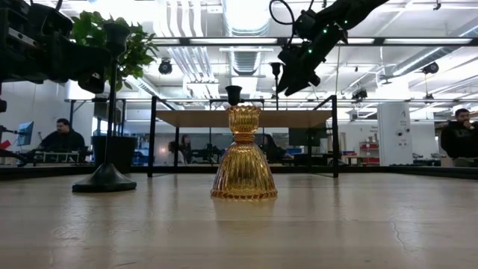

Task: Pick & Place candle stick holders
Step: Put the left black candle holder on the shelf

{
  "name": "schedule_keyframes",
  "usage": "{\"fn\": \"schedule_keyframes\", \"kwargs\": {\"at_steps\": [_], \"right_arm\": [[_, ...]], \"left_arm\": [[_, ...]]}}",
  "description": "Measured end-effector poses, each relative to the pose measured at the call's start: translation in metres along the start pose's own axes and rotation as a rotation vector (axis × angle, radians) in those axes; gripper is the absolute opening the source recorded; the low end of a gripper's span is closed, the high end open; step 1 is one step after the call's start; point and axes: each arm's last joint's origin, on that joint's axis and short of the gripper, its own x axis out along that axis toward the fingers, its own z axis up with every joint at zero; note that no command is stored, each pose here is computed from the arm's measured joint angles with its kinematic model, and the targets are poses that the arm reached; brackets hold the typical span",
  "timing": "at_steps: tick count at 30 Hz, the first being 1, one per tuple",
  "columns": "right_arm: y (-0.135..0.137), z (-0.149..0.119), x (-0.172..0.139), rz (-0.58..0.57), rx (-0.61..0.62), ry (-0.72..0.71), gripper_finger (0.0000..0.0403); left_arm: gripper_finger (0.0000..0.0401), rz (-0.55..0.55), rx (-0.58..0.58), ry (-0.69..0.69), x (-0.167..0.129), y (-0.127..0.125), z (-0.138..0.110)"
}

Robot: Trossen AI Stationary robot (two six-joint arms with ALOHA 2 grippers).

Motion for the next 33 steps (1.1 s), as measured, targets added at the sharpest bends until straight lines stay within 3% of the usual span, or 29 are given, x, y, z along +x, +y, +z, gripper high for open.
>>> {"fn": "schedule_keyframes", "kwargs": {"at_steps": [10,20,27,33], "right_arm": [[0.006,0.004,-0.055,-0.032,-0.031,-0.054,0.0283],[0.017,-0.021,-0.133,-0.042,-0.019,-0.029,0.0263],[0.032,-0.046,-0.176,0.080,0.058,-0.110,0.0245],[0.046,-0.076,-0.191,0.144,0.125,-0.123,0.0233]], "left_arm": [[0.0014,0.000,0.000,0.000,0.000,0.000,0.000],[0.0014,0.000,0.000,0.000,0.000,0.000,0.000],[0.0014,0.000,0.000,0.000,0.000,0.000,0.000],[0.0014,0.000,0.000,0.000,0.000,0.000,0.000]]}}
